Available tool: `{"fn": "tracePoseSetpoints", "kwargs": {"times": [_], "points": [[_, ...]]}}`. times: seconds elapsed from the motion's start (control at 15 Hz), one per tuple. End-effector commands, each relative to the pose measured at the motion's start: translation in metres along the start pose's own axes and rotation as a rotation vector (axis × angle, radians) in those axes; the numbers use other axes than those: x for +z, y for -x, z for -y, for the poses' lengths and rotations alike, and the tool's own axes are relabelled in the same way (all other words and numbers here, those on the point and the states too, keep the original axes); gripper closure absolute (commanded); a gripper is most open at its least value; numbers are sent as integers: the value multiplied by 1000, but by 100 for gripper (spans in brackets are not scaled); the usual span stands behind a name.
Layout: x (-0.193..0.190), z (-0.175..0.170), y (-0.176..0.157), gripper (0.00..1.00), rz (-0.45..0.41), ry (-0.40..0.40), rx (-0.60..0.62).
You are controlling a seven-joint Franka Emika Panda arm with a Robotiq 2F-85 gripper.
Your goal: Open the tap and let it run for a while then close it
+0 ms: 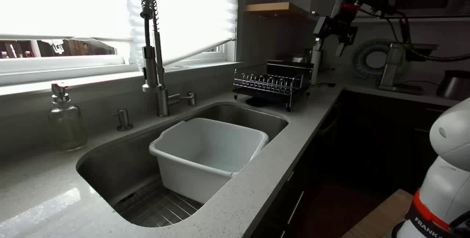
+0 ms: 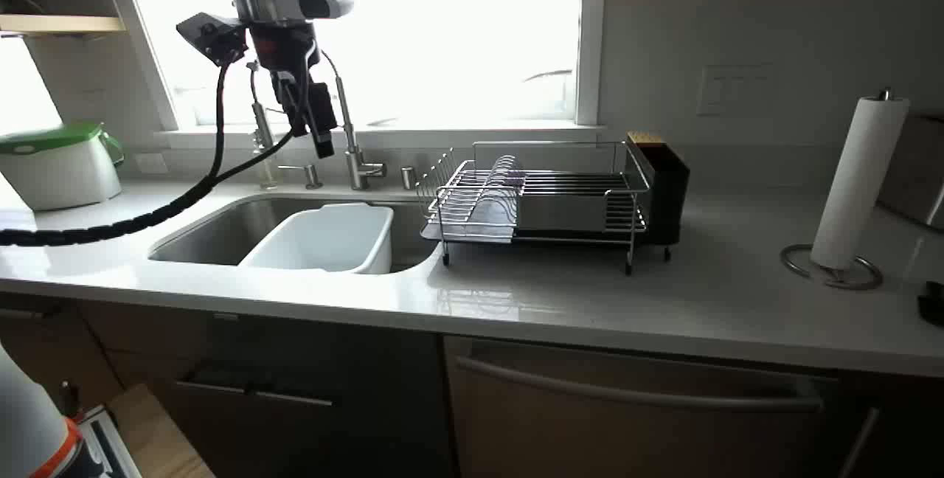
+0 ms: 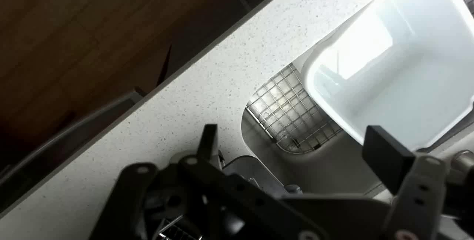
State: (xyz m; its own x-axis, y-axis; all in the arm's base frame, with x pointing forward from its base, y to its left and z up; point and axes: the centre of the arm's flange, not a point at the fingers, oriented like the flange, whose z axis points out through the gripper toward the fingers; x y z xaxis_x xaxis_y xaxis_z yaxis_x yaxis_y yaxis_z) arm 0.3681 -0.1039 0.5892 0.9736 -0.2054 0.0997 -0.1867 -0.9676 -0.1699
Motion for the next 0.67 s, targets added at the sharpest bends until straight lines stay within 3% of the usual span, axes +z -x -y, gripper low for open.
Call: {"fn": "tracePoseSetpoints", "kwargs": {"times": [0.0,0.53,0.6], "points": [[0,0,0,0,0,0,0],[0,0,0,0,0,0,0],[-3,16,-9,0,-12,14,-41]]}}
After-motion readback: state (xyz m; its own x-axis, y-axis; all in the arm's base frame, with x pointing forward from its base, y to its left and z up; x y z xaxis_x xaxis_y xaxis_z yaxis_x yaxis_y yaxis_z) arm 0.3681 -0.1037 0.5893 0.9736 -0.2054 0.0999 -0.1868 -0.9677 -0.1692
